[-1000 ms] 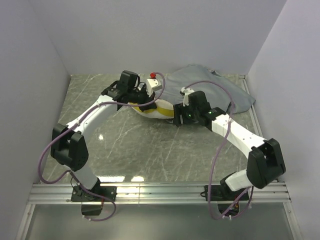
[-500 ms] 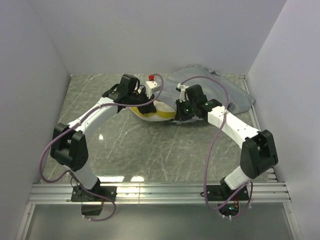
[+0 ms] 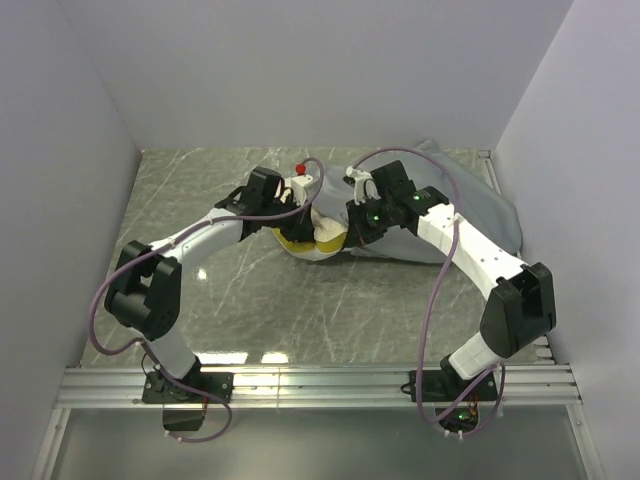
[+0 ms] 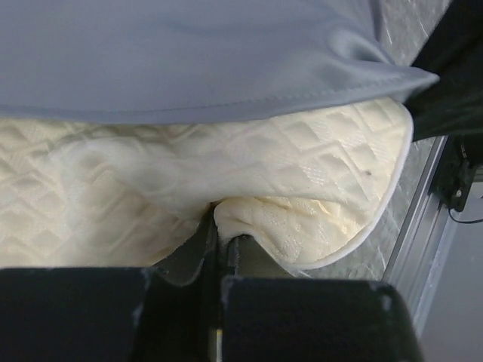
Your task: Put the pillow into the pillowcase
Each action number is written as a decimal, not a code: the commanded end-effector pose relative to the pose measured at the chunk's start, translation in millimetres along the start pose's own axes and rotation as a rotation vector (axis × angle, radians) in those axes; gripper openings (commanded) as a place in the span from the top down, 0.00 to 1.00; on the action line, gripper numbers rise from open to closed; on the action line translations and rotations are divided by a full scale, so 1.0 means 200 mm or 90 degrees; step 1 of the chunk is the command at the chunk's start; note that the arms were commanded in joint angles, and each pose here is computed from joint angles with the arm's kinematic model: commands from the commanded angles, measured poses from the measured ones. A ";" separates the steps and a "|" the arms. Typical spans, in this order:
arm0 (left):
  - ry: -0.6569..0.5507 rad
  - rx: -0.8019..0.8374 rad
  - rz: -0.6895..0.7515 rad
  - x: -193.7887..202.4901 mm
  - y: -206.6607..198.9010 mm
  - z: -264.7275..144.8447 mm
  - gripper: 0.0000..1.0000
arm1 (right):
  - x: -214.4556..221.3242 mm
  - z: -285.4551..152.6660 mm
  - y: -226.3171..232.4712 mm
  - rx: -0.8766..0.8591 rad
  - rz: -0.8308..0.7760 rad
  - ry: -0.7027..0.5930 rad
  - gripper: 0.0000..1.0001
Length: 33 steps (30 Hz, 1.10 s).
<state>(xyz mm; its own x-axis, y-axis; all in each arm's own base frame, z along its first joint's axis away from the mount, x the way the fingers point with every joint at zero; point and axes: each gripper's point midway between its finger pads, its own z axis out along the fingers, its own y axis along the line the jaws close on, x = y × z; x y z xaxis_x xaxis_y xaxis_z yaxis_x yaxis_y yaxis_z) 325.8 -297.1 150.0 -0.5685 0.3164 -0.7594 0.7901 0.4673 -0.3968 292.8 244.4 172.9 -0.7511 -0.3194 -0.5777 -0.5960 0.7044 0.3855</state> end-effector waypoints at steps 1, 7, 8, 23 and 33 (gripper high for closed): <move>-0.052 0.025 -0.001 -0.09 -0.04 0.10 1.00 | 0.01 -0.07 0.27 -0.127 -0.041 0.005 0.92; -0.046 0.035 0.002 -0.02 -0.06 0.06 1.00 | 0.20 -0.01 0.14 -0.065 -0.020 0.064 0.80; -0.044 0.033 0.008 -0.02 -0.06 0.05 1.00 | 0.21 0.00 0.13 -0.063 -0.037 0.065 0.81; -0.169 0.157 -0.120 -0.22 -0.30 0.08 1.00 | 0.00 -0.05 0.48 -0.220 -0.045 -0.020 1.00; -0.231 0.179 -0.285 -0.25 -0.35 0.17 0.75 | 0.13 -0.23 0.46 -0.233 -0.047 -0.053 1.00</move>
<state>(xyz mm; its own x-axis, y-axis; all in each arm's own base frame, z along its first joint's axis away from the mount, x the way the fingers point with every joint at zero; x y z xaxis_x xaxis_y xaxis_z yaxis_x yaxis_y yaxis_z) 299.7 -370.2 173.9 -0.7817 -0.0832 -0.6180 0.5688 0.3111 -0.7614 203.2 294.3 227.8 -0.6876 -0.3353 -0.6441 -0.7252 0.3613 0.5861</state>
